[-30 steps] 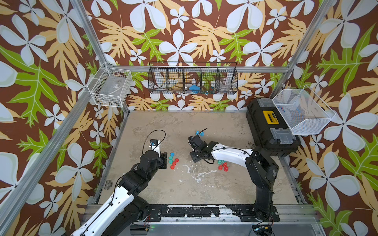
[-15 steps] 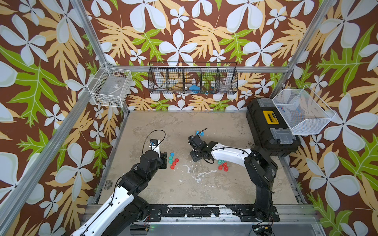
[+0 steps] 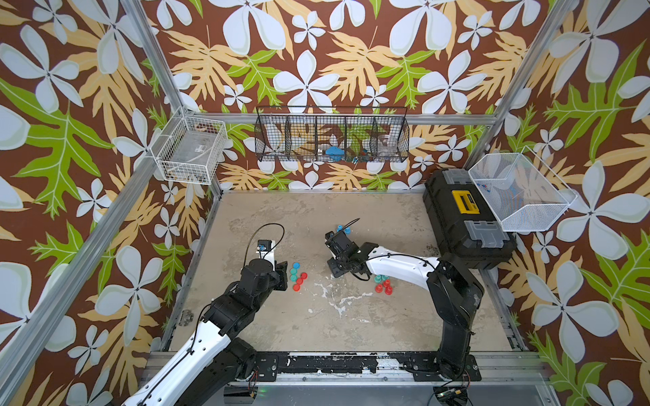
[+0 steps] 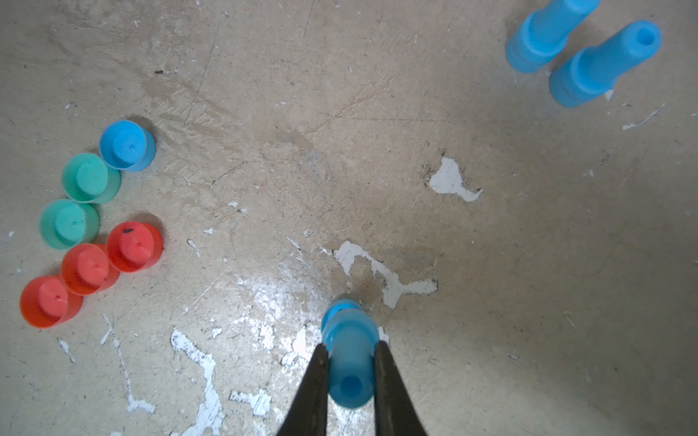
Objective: Close the stamp cap
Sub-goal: Close the cover of the stamp, then place the stamp at the center of the board.
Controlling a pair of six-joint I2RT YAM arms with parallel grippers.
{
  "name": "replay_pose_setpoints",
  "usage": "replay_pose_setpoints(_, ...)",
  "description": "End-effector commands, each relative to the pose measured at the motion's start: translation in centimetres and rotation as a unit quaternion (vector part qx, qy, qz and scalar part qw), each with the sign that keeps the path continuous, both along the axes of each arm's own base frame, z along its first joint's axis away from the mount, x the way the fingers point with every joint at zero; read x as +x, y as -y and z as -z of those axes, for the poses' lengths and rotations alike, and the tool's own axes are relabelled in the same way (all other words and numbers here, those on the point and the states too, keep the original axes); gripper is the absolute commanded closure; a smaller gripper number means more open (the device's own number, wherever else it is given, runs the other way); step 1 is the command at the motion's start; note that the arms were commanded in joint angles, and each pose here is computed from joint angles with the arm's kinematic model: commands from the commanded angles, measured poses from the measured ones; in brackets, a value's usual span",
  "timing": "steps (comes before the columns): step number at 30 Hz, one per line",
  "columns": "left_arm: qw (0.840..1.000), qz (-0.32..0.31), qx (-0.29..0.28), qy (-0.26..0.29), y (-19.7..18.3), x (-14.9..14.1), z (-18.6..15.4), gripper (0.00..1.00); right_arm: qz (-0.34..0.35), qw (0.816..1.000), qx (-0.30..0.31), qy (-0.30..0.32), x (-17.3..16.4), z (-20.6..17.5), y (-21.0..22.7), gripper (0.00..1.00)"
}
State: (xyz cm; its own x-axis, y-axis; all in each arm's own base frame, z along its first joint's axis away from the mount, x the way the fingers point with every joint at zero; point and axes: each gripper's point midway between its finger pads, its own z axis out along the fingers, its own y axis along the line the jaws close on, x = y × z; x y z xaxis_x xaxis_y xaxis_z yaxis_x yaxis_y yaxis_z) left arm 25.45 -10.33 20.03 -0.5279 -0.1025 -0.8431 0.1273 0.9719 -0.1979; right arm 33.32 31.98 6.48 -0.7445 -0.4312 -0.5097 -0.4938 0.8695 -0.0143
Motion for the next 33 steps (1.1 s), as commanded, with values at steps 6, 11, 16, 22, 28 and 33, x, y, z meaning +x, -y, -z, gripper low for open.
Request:
replay_pose_setpoints(6,1.000,-0.006,-0.004,0.006,-0.1,0.1,-0.4,0.61,0.000,1.000,0.002,-0.003,-0.1,0.3,-0.3,0.88)
replay_pose_setpoints(11,1.000,-0.006,-0.003,0.006,-0.1,0.2,-0.3,0.61,0.000,1.000,-0.001,-0.006,-0.1,0.8,-0.3,0.88)
replay_pose_setpoints(16,1.000,-0.006,-0.004,0.006,-0.1,0.1,-0.4,0.61,-0.001,1.000,-0.003,-0.007,0.0,1.1,-0.4,0.88)
replay_pose_setpoints(22,1.000,-0.005,-0.003,0.005,-0.1,0.2,-0.3,0.61,0.000,1.000,-0.004,-0.012,-0.2,1.6,-0.2,0.88)
replay_pose_setpoints(28,1.000,-0.006,-0.003,0.006,-0.1,0.2,-0.3,0.61,-0.001,1.000,0.000,-0.012,-0.4,1.3,-0.3,0.88)
replay_pose_setpoints(33,1.000,-0.006,-0.004,0.007,-0.1,0.1,-0.4,0.61,-0.001,1.000,-0.003,-0.014,-0.4,1.7,-0.2,0.88)
